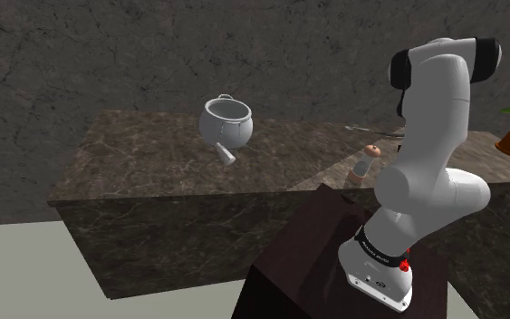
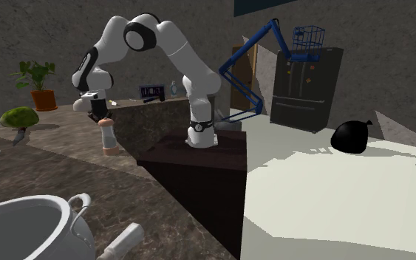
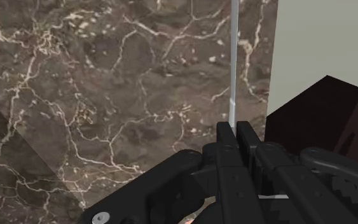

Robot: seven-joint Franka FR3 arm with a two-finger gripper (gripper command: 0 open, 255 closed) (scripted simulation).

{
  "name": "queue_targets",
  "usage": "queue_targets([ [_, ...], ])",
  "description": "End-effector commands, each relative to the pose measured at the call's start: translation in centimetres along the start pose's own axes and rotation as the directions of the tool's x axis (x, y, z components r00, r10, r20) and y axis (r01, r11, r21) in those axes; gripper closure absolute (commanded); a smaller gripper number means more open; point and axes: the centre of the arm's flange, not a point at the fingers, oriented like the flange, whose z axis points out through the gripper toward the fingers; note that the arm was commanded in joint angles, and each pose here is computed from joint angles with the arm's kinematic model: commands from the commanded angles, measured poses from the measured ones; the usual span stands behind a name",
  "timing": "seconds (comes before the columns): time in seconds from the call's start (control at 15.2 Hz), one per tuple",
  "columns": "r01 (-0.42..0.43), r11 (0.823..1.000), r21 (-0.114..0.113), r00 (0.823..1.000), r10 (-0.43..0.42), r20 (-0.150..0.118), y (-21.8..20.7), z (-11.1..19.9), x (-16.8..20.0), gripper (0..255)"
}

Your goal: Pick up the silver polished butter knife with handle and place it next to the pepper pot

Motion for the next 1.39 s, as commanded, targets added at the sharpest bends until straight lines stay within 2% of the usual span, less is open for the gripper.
queue_targets([
  [0.0,0.000,1.000,0.000,1.000,0.000,0.000,0.0,1.1,0.0,255],
  [0.46,0.000,1.000,0.000,1.000,0.000,0.000,0.0,5.0,-0.2,255],
  [0.99,0.000,1.000,0.000,1.000,0.000,0.000,0.0,5.0,-0.2,255],
  [1.06,0.000,1.000,0.000,1.000,0.000,0.000,0.0,5.0,-0.2,0],
  [1.32,0.000,1.000,0.000,1.000,0.000,0.000,0.0,5.0,-0.2,0],
])
